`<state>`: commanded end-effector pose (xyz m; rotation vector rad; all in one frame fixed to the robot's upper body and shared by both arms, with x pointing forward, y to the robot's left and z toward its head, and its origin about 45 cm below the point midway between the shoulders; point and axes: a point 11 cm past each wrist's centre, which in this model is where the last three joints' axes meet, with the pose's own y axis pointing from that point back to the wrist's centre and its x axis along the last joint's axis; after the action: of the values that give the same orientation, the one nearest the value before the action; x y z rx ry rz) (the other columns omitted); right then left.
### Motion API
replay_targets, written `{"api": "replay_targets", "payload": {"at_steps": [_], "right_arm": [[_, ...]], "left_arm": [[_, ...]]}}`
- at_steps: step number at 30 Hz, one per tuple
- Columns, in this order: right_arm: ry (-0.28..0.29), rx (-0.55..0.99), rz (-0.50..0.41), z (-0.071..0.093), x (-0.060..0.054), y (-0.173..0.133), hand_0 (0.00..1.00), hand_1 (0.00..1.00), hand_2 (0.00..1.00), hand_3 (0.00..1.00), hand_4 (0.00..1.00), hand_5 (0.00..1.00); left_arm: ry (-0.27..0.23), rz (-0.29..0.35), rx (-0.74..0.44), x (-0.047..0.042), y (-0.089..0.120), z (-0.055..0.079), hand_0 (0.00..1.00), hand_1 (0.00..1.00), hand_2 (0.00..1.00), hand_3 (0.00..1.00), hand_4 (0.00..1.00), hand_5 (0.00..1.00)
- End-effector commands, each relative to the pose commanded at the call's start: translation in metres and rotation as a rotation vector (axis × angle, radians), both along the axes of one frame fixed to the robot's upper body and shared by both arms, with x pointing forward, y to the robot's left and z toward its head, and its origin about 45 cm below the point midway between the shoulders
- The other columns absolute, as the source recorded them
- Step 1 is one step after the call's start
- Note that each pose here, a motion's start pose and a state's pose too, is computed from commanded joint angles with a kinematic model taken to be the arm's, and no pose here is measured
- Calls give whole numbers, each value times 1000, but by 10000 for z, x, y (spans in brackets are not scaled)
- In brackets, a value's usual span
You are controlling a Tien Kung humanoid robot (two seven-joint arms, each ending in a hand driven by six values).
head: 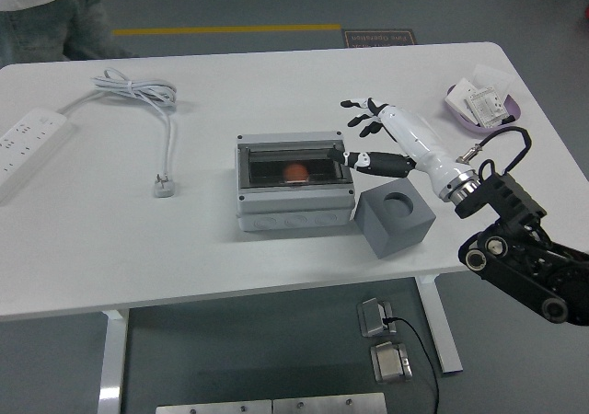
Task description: Fetch the battery,place it into the box,close the lid of the box
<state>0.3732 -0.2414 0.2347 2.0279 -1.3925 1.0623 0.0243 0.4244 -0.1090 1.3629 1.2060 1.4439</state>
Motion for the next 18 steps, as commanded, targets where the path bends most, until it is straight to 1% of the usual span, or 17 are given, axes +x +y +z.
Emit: {"api": "replay_targets", "payload": {"at_steps": [2, 6, 8, 11, 13, 14, 18], "right_arm": [[14, 83, -13, 37, -59, -66, 552, 541, 671, 842, 985, 788], [20, 276, -40, 130, -168, -208, 552, 541, 671, 842, 985, 788], [18, 378, -62, 179, -226, -298, 552, 545, 672, 838, 985, 788], [43, 478, -122, 212, -291, -477, 552, 545, 672, 838, 985, 788], [53, 536, -146, 258, -336, -588, 552, 545, 672, 838, 985, 788], [49, 563, -150, 294, -348, -629, 552, 571, 687, 792, 984, 788], [-1, 707, -128, 511, -383, -753, 552, 571, 687, 792, 984, 788]], "left_arm": [[3, 2, -2, -30, -10, -6, 604, 624, 594, 602, 619, 223], [13, 6, -4, -94, -25, -16, 604, 624, 594, 602, 619, 223], [19, 4, -6, -142, -30, -22, 604, 624, 593, 602, 619, 224], [33, -11, -9, -213, -31, -26, 604, 624, 593, 602, 619, 224], [51, -23, -10, -283, -27, -27, 604, 624, 593, 602, 619, 224], [59, -28, -10, -316, -26, -27, 605, 624, 593, 603, 619, 223], [89, -49, -16, -456, -26, -29, 605, 624, 593, 603, 619, 223]]}}
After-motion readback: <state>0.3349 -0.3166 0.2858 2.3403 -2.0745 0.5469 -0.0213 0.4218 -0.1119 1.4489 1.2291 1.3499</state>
